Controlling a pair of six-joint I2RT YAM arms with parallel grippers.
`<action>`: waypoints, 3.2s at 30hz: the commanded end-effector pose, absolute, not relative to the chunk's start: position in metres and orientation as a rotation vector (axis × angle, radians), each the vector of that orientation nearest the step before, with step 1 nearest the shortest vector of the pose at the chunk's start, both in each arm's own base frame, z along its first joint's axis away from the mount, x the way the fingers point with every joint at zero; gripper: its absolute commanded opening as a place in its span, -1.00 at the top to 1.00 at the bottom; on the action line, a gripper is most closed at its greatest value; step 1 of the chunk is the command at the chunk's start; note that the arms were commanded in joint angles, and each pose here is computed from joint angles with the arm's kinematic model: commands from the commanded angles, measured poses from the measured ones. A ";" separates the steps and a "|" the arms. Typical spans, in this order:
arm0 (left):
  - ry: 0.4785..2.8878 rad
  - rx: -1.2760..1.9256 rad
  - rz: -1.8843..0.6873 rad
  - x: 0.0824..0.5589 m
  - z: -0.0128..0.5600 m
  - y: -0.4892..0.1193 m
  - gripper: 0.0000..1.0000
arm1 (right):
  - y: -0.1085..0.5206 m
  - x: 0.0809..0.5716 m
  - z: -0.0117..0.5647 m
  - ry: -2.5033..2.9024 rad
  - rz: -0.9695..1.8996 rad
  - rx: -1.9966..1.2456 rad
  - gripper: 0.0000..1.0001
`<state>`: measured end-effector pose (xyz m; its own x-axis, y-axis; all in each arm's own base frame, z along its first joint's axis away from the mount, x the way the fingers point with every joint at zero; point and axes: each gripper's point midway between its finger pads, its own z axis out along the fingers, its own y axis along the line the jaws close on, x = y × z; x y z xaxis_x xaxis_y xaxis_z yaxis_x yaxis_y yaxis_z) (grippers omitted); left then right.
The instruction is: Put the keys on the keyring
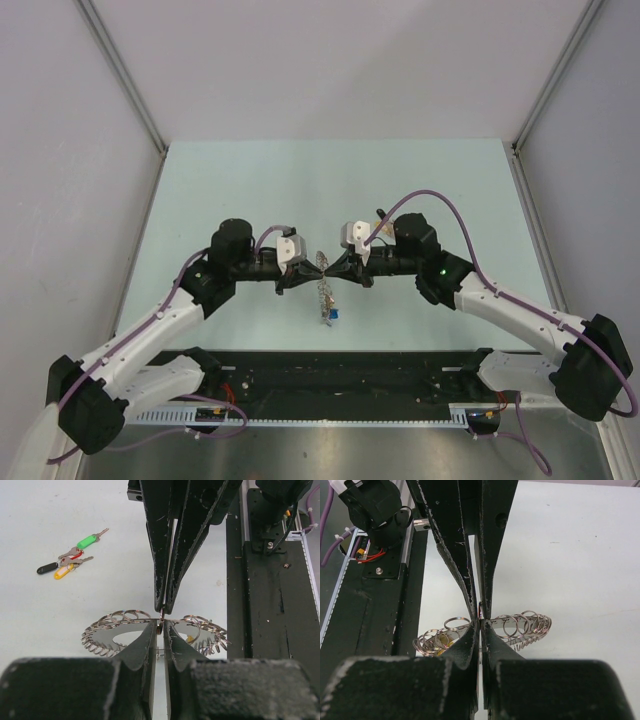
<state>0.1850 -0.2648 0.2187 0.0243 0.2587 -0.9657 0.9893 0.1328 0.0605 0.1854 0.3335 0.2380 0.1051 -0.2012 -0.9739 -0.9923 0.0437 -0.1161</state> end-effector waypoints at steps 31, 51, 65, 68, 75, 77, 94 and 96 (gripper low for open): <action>1.562 1.108 -0.731 0.221 0.240 -0.242 0.99 | 0.207 0.346 0.215 1.922 0.463 -0.435 -0.01; 1.604 1.041 -0.592 0.235 0.240 -0.225 0.99 | 0.118 0.423 0.074 2.394 0.106 -0.182 0.00; 1.592 1.036 -0.578 0.235 0.243 -0.223 0.99 | 0.089 0.410 0.026 2.565 0.078 -0.067 0.18; 1.592 1.039 -0.578 0.235 0.242 -0.223 0.99 | 0.090 0.396 0.020 2.622 0.088 -0.068 0.38; 1.584 1.035 -0.578 0.234 0.245 -0.222 0.99 | 0.104 0.341 0.011 2.761 0.116 -0.088 0.82; 1.583 1.036 -0.580 0.233 0.245 -0.222 0.99 | 0.122 0.324 0.016 2.771 0.174 -0.095 0.82; 1.576 0.990 -0.516 0.237 0.253 -0.212 0.99 | 0.183 0.274 0.080 2.601 0.213 -0.364 0.25; 1.569 0.981 -0.507 0.237 0.255 -0.210 0.99 | 0.178 0.270 0.076 2.624 0.184 -0.385 0.25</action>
